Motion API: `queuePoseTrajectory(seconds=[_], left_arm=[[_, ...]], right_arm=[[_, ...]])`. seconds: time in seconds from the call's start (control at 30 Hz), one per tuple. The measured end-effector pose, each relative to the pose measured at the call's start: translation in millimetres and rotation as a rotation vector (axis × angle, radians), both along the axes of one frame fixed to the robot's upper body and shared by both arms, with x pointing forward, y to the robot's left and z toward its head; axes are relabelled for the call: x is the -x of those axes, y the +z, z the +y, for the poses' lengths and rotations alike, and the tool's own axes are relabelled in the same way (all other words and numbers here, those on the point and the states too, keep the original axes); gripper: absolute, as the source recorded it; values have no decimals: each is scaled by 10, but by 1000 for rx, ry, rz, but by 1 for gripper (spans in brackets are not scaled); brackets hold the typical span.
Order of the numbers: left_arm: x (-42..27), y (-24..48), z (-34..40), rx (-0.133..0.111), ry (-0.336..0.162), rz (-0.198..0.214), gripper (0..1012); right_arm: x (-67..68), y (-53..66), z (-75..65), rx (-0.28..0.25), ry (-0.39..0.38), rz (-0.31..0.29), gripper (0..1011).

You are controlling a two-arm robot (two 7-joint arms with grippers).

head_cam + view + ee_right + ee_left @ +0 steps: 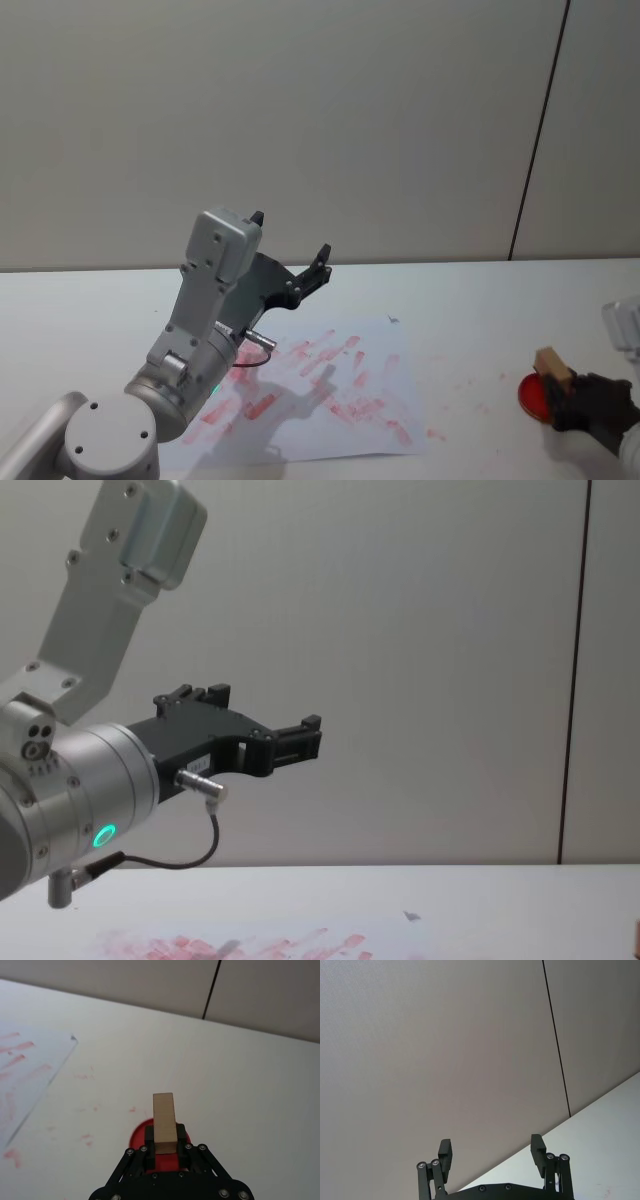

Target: Use the one hand to pick up the stamp and affix it onto the A4 paper.

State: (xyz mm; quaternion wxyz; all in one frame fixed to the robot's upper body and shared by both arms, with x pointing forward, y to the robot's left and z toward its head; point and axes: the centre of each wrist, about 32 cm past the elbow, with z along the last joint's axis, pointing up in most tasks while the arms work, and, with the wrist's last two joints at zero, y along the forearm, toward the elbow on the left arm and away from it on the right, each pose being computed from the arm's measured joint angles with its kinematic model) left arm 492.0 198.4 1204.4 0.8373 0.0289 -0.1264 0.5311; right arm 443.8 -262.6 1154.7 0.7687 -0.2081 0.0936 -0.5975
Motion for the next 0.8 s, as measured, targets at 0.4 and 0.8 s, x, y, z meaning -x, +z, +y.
queuePoseTrajectory(seconds=[0.4,0.8], left_arm=[[0,0,0,0,0,0,1002],[0,0,0,0,0,0,1002]], right_arm=[[-114,265,240,-127,84,-107,217],[-290,451,663,-253,228,-123,217]])
